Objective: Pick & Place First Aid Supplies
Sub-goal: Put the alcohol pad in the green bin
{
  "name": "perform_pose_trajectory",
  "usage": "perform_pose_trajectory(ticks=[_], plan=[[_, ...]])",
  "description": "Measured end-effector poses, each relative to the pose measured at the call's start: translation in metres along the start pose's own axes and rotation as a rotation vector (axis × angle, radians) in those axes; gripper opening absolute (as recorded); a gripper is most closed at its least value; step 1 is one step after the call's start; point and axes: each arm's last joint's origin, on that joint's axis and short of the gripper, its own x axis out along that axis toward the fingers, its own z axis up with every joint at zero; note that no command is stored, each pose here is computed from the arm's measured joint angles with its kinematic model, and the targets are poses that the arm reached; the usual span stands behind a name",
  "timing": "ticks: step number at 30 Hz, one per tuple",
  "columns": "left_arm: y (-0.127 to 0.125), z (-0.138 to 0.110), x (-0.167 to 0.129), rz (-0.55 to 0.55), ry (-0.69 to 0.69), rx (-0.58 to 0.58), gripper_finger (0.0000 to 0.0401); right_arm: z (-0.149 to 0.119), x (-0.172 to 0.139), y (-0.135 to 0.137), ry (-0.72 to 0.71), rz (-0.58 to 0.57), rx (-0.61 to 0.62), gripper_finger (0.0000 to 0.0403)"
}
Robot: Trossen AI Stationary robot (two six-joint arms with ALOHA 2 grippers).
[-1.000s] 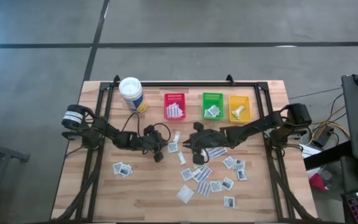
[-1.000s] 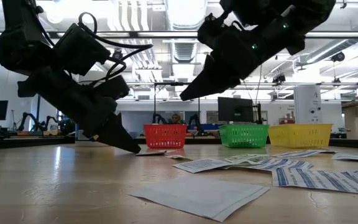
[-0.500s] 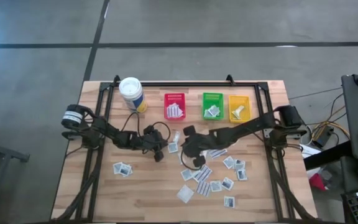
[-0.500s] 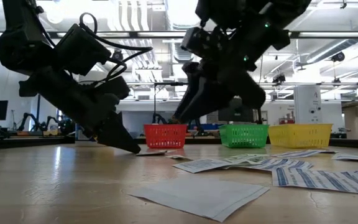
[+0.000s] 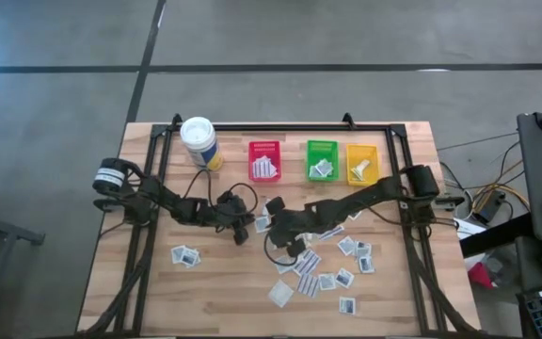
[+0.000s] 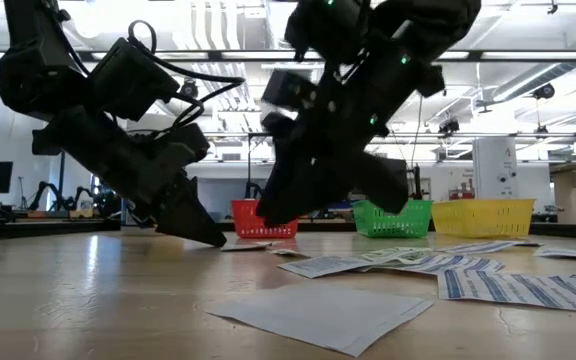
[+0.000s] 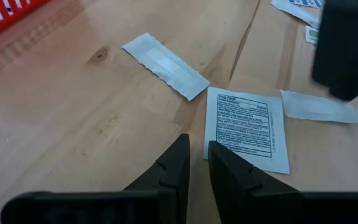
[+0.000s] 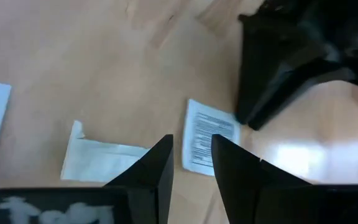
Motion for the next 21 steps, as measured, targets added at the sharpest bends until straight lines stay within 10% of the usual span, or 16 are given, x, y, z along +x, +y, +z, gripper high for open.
perform_pose_trajectory(ticks=[21], plan=[[0.001,-0.004,0.002,0.002,0.019,0.01,0.0064,-0.008,0.015,0.007,0.08,-0.02,-0.041,0.0104]])
